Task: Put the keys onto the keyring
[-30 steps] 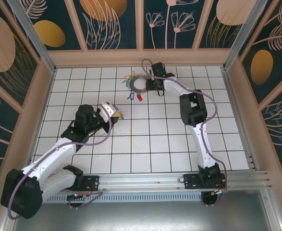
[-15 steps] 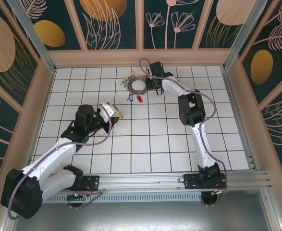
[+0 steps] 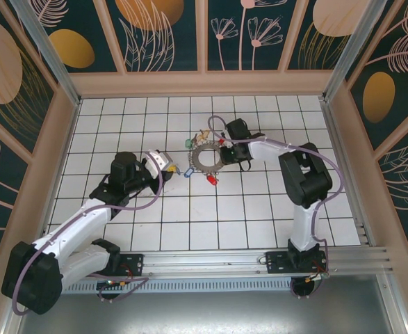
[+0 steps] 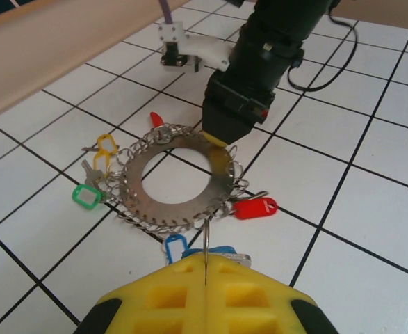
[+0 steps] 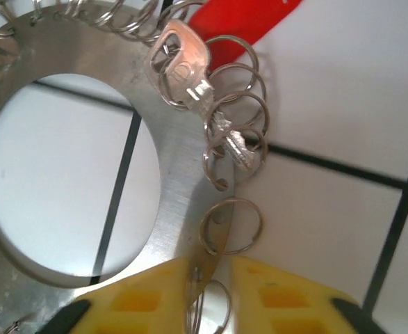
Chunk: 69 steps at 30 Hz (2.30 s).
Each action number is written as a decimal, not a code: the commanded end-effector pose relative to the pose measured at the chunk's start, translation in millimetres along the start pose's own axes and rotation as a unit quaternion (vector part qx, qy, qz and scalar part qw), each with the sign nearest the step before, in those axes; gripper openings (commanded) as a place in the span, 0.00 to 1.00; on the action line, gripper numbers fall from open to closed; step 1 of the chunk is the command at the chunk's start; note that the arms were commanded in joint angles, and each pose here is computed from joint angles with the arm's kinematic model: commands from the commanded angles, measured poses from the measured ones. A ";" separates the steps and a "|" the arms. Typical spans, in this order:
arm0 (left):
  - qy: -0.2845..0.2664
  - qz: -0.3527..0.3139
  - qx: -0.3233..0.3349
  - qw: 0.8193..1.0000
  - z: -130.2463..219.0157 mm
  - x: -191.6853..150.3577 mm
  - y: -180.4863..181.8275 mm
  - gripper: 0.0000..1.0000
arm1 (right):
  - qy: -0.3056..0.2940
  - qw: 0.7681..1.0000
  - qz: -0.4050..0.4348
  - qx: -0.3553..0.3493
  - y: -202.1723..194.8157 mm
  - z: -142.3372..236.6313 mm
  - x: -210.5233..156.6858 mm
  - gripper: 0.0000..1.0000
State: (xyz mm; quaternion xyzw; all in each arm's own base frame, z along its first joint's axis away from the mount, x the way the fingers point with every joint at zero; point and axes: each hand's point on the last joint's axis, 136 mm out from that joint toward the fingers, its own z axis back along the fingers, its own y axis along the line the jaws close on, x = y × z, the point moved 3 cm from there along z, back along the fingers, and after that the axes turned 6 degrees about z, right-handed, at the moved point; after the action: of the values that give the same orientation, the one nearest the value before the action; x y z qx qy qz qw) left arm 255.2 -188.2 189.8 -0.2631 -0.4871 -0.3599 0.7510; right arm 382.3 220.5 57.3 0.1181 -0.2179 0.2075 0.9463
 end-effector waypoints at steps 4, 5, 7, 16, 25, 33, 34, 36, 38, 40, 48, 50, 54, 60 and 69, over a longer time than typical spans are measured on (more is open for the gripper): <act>-0.011 -0.021 -0.037 0.999 1.1 -3.9 -12.6 0.00 | -0.061 0.992 0.100 0.049 14.5 43.5 -0.5 0.34; -0.015 -0.028 -0.038 0.999 2.9 -3.7 -13.9 0.00 | -0.069 0.988 0.121 0.064 18.2 50.9 -3.6 0.35; -0.021 -0.043 -0.042 0.998 6.0 -5.4 -17.1 0.00 | -0.087 0.972 0.196 0.094 26.4 67.2 -12.6 0.35; -0.030 -0.062 -0.058 0.996 7.5 -9.8 -23.9 0.00 | -0.159 0.864 0.459 0.135 43.5 92.3 -57.1 0.35; -0.031 -0.065 -0.060 0.996 9.3 -10.9 -25.6 0.00 | -0.152 0.841 0.509 0.109 34.6 64.7 -47.6 0.31; -0.029 -0.065 -0.056 0.996 9.1 -10.6 -24.2 0.00 | -0.143 0.884 0.434 0.099 17.2 50.5 -18.7 0.28; -0.029 -0.066 -0.055 0.996 9.2 -11.0 -24.0 0.00 | -0.137 0.887 0.430 0.098 15.9 46.8 -19.3 0.27; -0.028 -0.065 -0.054 0.996 8.9 -11.6 -23.6 0.00 | -0.124 0.891 0.427 0.092 11.7 39.8 -21.2 0.25; -0.028 -0.065 -0.055 0.996 8.9 -11.4 -23.8 0.00 | -0.117 0.895 0.423 0.084 8.1 34.2 -22.6 0.24; -0.028 -0.066 -0.054 0.996 9.0 -11.0 -23.7 0.00 | -0.119 0.899 0.413 0.082 6.7 32.5 -20.3 0.26; -0.027 -0.065 -0.053 0.996 8.6 -11.0 -23.1 0.00 | -0.108 0.933 0.323 0.113 11.0 22.4 -1.7 0.21; -0.026 -0.066 -0.052 0.996 8.8 -11.0 -23.0 0.00 | -0.107 0.940 0.303 0.112 10.4 21.2 2.6 0.18; -0.026 -0.065 -0.053 0.996 8.4 -11.4 -23.1 0.00 | -0.107 0.951 0.279 0.080 0.8 18.2 8.8 0.09; -0.025 -0.063 -0.054 0.996 7.7 -11.6 -22.9 0.00 | -0.107 0.961 0.253 0.040 -14.1 15.5 16.9 0.10; -0.025 -0.062 -0.056 0.996 6.9 -11.9 -23.0 0.00 | -0.092 0.957 0.233 0.145 0.3 37.3 4.8 0.26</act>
State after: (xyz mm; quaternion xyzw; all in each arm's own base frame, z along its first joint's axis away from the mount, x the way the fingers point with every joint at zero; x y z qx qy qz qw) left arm 230.9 -190.9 179.5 -0.2797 -0.4941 -0.4169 0.7098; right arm 389.3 208.7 85.5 0.1764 -0.3184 0.4338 0.8242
